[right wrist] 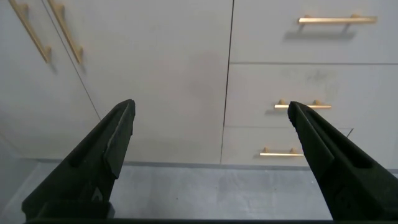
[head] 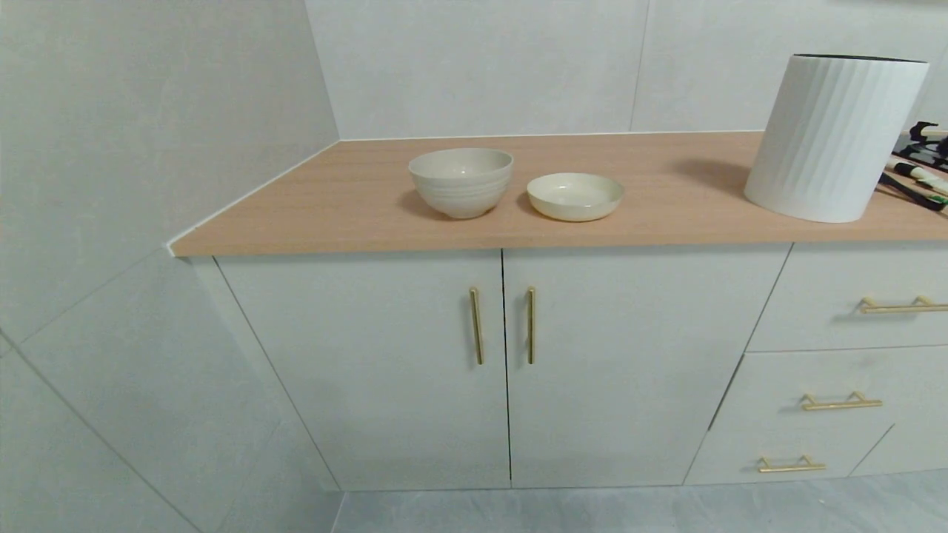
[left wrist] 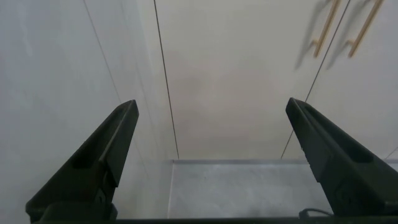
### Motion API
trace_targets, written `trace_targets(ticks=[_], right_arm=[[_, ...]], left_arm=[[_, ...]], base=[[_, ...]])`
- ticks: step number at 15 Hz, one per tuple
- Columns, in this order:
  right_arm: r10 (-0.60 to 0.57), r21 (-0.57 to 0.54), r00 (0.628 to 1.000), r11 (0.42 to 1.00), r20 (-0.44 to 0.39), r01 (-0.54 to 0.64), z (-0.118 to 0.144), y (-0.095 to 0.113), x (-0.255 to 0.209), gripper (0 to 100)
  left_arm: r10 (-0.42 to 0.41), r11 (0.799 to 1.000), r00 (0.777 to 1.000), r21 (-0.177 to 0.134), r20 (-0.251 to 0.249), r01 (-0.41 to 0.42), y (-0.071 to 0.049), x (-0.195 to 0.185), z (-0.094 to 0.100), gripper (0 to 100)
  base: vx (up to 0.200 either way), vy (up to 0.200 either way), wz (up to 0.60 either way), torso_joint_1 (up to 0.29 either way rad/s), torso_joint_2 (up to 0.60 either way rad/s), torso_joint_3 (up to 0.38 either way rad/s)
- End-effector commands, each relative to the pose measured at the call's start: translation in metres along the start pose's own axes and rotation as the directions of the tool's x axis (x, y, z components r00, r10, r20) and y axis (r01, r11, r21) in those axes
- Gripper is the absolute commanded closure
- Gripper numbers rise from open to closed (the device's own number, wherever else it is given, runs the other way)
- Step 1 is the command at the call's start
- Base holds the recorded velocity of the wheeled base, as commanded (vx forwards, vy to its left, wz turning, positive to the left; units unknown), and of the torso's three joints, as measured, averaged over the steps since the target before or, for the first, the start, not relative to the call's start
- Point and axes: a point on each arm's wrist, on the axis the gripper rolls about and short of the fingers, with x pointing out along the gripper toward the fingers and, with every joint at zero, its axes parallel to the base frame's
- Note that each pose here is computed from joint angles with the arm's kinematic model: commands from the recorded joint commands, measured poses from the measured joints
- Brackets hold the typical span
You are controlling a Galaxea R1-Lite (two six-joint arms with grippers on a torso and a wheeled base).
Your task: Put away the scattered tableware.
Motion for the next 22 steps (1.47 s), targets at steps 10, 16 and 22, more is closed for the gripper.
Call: trace_targets(ticks=[10,16,22], right_arm=[[-0.002,0.0,1.0,1.0,0.0,0.002,0.0,-0.0001,0.0001,0],[-0.002,-0.005,1.0,1.0,0.0,0.002,0.0,-0.0001,0.0001,0],[-0.002,-0.006,1.0,1.0,0.0,0.002,0.0,-0.0001,0.0001,0]], left_arm=[[0.001,1.0,1.0,0.0,0.0,-0.001,0.0,0.0,0.0,0],[0.001,1.0,1.0,0.0,0.0,-0.001,0.0,0.0,0.0,0],[-0.001,1.0,1.0,0.005,0.0,0.001,0.0,0.0,0.0,0]], base=[[0.0,0.0,0.0,-0.051,0.22,0.161],[0.067,0.0,0.0,0.001,0.0,0.002],[0.0,0.0,0.0,0.0,0.0,0.0]])
